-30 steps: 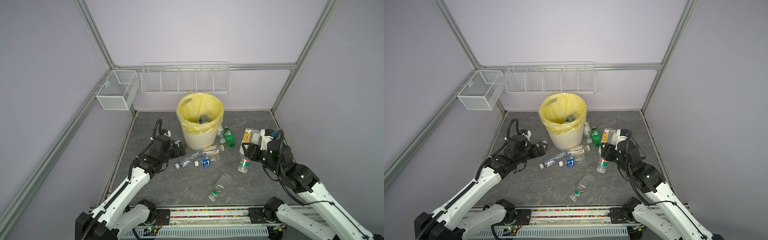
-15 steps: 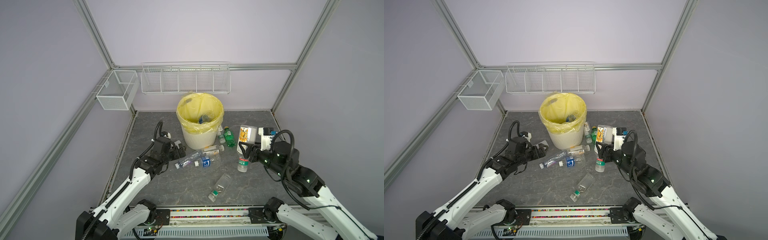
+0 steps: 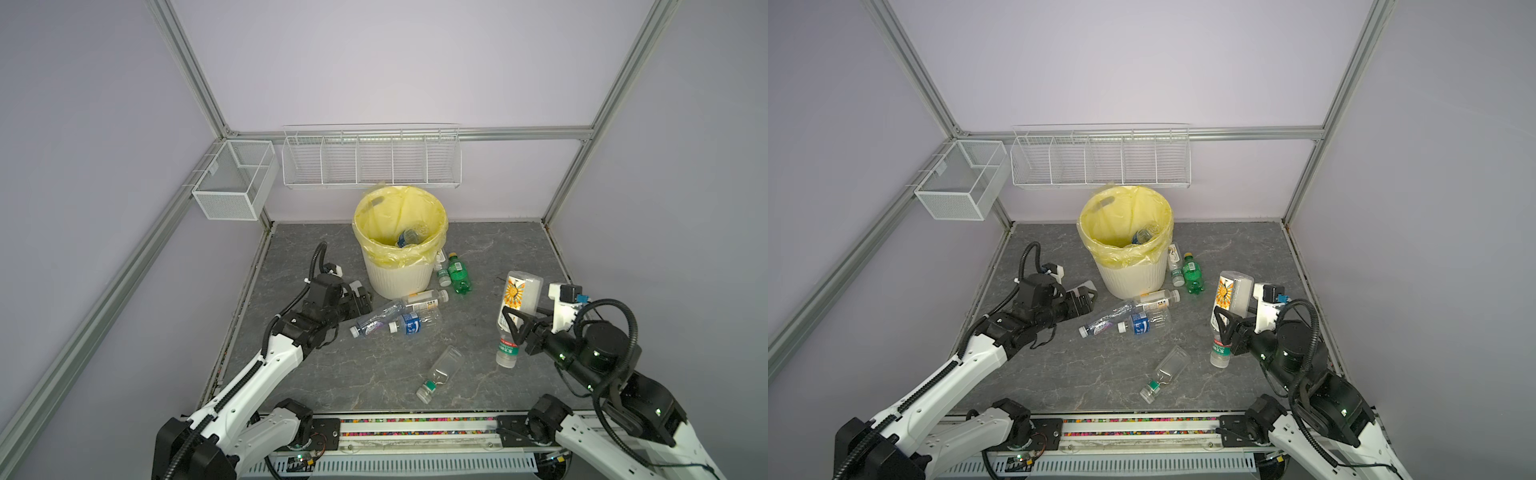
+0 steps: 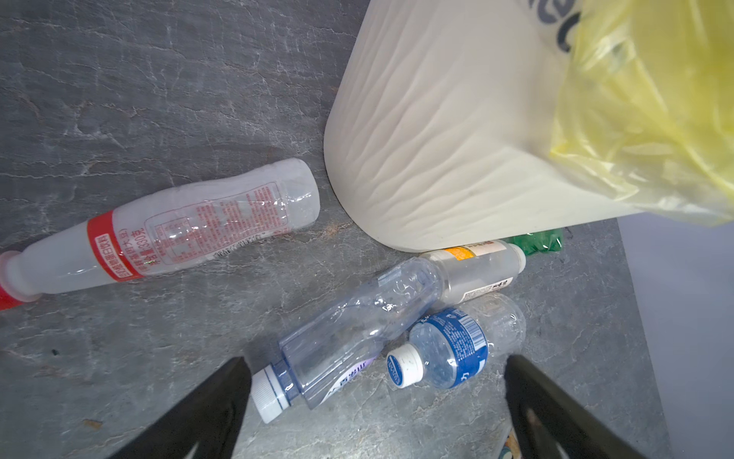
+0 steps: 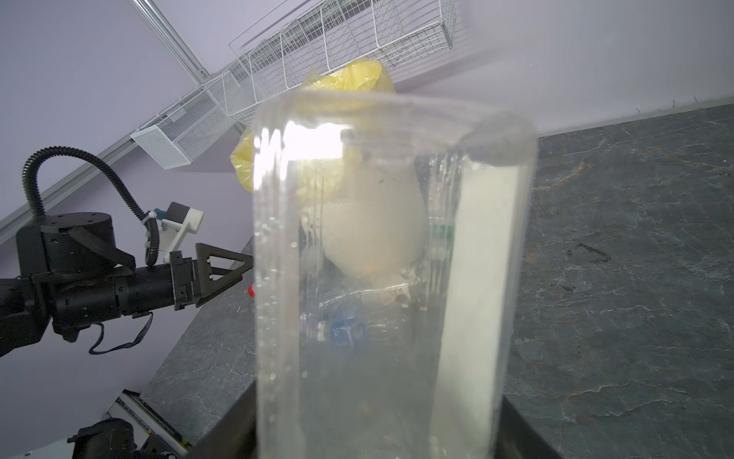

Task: Throw the plastic bottles in the bin
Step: 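Lift the clear square bottle with the right gripper and carry it over the bin, then open the right gripper to drop the clear square bottle into the bin, then draw the right gripper back from the bin while the left gripper moves toward the robot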

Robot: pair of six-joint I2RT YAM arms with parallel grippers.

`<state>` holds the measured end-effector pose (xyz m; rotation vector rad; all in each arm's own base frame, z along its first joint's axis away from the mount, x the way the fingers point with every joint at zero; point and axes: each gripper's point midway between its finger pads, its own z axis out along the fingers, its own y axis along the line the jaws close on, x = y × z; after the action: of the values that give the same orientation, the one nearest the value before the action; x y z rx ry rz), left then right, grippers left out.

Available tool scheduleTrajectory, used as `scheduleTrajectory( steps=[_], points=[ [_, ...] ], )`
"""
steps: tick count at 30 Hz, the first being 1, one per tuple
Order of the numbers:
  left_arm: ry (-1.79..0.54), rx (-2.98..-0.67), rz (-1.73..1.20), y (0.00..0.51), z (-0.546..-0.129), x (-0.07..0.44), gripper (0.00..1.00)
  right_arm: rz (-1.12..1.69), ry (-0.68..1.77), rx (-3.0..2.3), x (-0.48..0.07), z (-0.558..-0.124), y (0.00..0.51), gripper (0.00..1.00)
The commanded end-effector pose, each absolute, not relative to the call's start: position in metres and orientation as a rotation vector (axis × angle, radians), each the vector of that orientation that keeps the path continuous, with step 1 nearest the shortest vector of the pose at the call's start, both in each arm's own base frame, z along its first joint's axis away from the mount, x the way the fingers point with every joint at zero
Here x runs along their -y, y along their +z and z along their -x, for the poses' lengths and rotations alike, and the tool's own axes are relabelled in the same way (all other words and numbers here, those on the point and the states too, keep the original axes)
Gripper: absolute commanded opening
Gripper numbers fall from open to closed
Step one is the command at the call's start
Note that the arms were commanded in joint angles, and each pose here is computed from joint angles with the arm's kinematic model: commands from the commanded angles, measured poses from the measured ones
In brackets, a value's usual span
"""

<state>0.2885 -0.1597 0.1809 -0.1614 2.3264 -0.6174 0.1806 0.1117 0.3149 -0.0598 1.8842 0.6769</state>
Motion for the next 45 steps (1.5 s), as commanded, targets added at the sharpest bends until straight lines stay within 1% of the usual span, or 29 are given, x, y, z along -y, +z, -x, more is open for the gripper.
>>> scheduleTrajectory(
  steps=[1, 5, 8, 11, 15, 17, 18, 19, 20, 21, 22, 26, 30, 35, 40, 45],
  points=[
    [-0.628, -2.327, 0.183, 0.177, -0.29, 0.159, 1.0, 0.092, 0.709, -1.841, -0.123, -0.187, 0.339, 0.64],
    [-0.629, -2.325, 0.187, 0.177, -0.288, 0.158, 1.0, 0.141, 0.704, -1.812, -0.144, -0.207, 0.372, 0.64],
    [-0.627, -2.323, 0.19, 0.178, -0.287, 0.157, 1.0, 0.142, 0.708, -1.764, -0.164, -0.232, 0.409, 0.64],
    [-0.627, -2.322, 0.194, 0.178, -0.287, 0.157, 1.0, 0.115, 0.669, -1.745, -0.186, -0.271, 0.444, 0.63],
    [-0.641, -2.319, 0.202, 0.178, -0.289, 0.159, 0.99, 0.115, 0.684, -1.699, -0.24, -0.337, 0.481, 0.63],
    [-0.648, -2.321, 0.2, 0.18, -0.291, 0.161, 1.0, 0.143, 0.681, -1.706, -0.268, -0.368, 0.492, 0.68],
    [-0.646, -2.325, 0.196, 0.182, -0.292, 0.162, 1.0, 0.143, 0.653, -1.741, -0.277, -0.383, 0.492, 0.79],
    [-0.641, -2.33, 0.192, 0.183, -0.292, 0.162, 1.0, 0.134, 0.616, -1.778, -0.281, -0.396, 0.49, 0.97],
    [-0.636, -2.332, 0.188, 0.185, -0.292, 0.162, 1.0, 0.129, 0.594, -1.802, -0.283, -0.404, 0.489, 0.96],
    [-0.628, -2.334, 0.188, 0.186, -0.292, 0.161, 1.0, 0.136, 0.583, -1.832, -0.286, -0.411, 0.486, 0.91],
    [-0.622, -2.329, 0.19, 0.187, -0.291, 0.159, 0.99, 0.152, 0.579, -1.872, -0.289, -0.415, 0.48, 0.88],
    [-0.608, -2.316, 0.198, 0.186, -0.289, 0.154, 0.99, 0.176, 0.536, -1.903, -0.272, -0.397, 0.48, 0.88],
    [-0.63, -2.311, 0.193, 0.187, -0.289, 0.158, 1.0, 0.18, 0.559, -1.766, -0.235, -0.352, 0.475, 0.88],
    [-0.636, -2.308, 0.191, 0.186, -0.297, 0.162, 1.0, 0.124, 0.525, -1.774, -0.187, -0.306, 0.428, 0.88],
    [-0.659, -2.299, 0.205, 0.182, -0.306, 0.169, 0.99, 0.064, 0.433, -1.914, -0.153, -0.281, 0.373, 0.88],
    [-0.68, -2.293, 0.218, 0.179, -0.309, 0.171, 1.0, 0.012, 0.395, -1.964, -0.132, -0.264, 0.337, 0.88]
  ],
)
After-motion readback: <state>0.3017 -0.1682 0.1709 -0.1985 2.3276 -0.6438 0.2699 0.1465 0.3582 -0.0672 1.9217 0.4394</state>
